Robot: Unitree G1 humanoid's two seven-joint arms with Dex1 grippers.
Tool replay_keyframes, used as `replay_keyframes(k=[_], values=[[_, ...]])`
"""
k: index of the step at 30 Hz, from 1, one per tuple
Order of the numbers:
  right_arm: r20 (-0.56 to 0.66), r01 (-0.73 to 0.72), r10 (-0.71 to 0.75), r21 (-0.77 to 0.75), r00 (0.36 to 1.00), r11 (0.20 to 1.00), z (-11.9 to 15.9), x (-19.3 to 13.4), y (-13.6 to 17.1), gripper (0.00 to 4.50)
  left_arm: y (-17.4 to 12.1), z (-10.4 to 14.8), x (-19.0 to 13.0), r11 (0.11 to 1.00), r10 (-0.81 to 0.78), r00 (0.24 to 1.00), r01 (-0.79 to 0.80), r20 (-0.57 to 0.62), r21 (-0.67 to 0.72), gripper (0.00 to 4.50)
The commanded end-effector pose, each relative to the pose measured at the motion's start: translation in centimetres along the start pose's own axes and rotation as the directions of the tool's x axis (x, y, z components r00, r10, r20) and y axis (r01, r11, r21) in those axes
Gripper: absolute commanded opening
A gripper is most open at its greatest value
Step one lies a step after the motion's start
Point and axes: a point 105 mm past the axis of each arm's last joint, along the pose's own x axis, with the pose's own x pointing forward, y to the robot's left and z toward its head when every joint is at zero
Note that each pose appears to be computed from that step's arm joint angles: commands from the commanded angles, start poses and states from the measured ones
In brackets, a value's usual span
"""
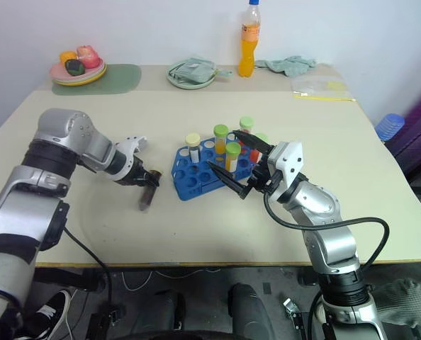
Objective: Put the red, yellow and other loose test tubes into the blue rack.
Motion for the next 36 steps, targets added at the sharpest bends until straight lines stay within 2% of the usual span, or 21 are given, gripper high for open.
replay_keyframes(k=[1,3,5,7,9,11,13,14,16,18,19,20,21,24,32,36], values=[[0.033,0.011,-0.01,-0.039,0.999,0.999,1.1,-0.2,-0.4,4.5,0.6,1.0,-1.3,0.999,0.029,0.996,-0.027,0.086,-0.027,0.79],[0.027,0.008,-0.007,-0.039,1.0,0.999,1.0,-0.4,-0.4,4.5,1.2,1.5,-2.3,0.998,0.055,0.987,-0.05,0.151,-0.039,0.79],[0.009,-0.001,0.002,-0.041,1.0,0.999,0.8,-1.0,-0.3,4.5,0.9,3.3,-4.2,0.998,0.055,0.918,-0.043,0.393,-0.039,0.79],[-0.006,0.004,-0.004,-0.049,1.0,0.999,0.7,-1.5,-0.6,4.5,1.7,3.0,-6.0,0.994,0.111,0.855,-0.096,0.506,-0.055,0.79],[-0.015,0.008,-0.009,-0.056,1.0,0.998,0.7,-1.9,-1.0,4.5,0.6,2.9,-7.2,0.993,0.068,0.753,-0.113,0.654,0.027,0.79],[-0.018,0.012,-0.013,-0.066,1.0,0.998,0.8,-2.1,-1.3,4.5,-1.2,2.7,-8.9,0.971,-0.026,0.552,-0.183,0.834,0.151,0.79],[-0.016,0.026,-0.027,-0.07,0.999,0.997,0.9,-2.3,-1.6,4.5,-3.6,1.7,-10.0,0.9,-0.192,0.378,-0.3,0.906,0.316,0.79],[-0.017,0.033,-0.034,-0.071,0.999,0.997,0.8,-2.4,-1.7,4.5,-4.9,1.2,-10.2,0.848,-0.287,0.311,-0.358,0.906,0.392,0.79],[-0.021,0.04,-0.042,-0.07,0.999,0.997,0.7,-2.5,-1.9,4.5,-6.8,0.1,-10.2,0.74,-0.456,0.232,-0.438,0.859,0.511,0.79],[-0.037,0.03,-0.033,-0.073,0.999,0.997,0.4,-2.7,-1.7,4.5,-7.7,-0.3,-9.6,0.69,-0.555,0.181,-0.445,0.812,0.571,0.79],[-0.048,0.019,-0.023,-0.072,0.999,0.997,0.2,-2.9,-1.6,4.5,-8.4,-0.8,-9.1,0.653,-0.626,0.178,-0.412,0.759,0.635,0.79],[-0.067,0.007,-0.012,-0.078,0.998,0.997,-0.1,-3.3,-1.6,4.5,-8.3,-0.7,-8.7,0.672,-0.644,0.16,-0.349,0.748,0.654,0.79],[-0.085,0.006,-0.012,-0.071,0.996,0.997,-0.4,-3.7,-1.8,4.5,-8.7,-0.9,-7.8,0.635,-0.691,0.165,-0.328,0.704,0.7,0.79],[-0.109,0.009,-0.017,-0.076,0.994,0.997,-0.7,-4.5,-2.1,4.5,-9.3,-0.9,-6.6,0.567,-0.756,0.164,-0.322,0.634,0.759,0.79],[-0.11,0.029,-0.037,-0.072,0.993,0.997,-1.0,-4.4,-1.3,4.5,-10.8,0.2,-4.0,0.536,-0.8,0.093,-0.336,0.593,0.775,0.79],[-0.122,0.04,-0.05,-0.081,0.991,0.996,-0.8,-4.7,-1.5,4.5,-12.1,0.4,-2.3,0.513,-0.806,0.113,-0.357,0.581,0.781,0.79]])
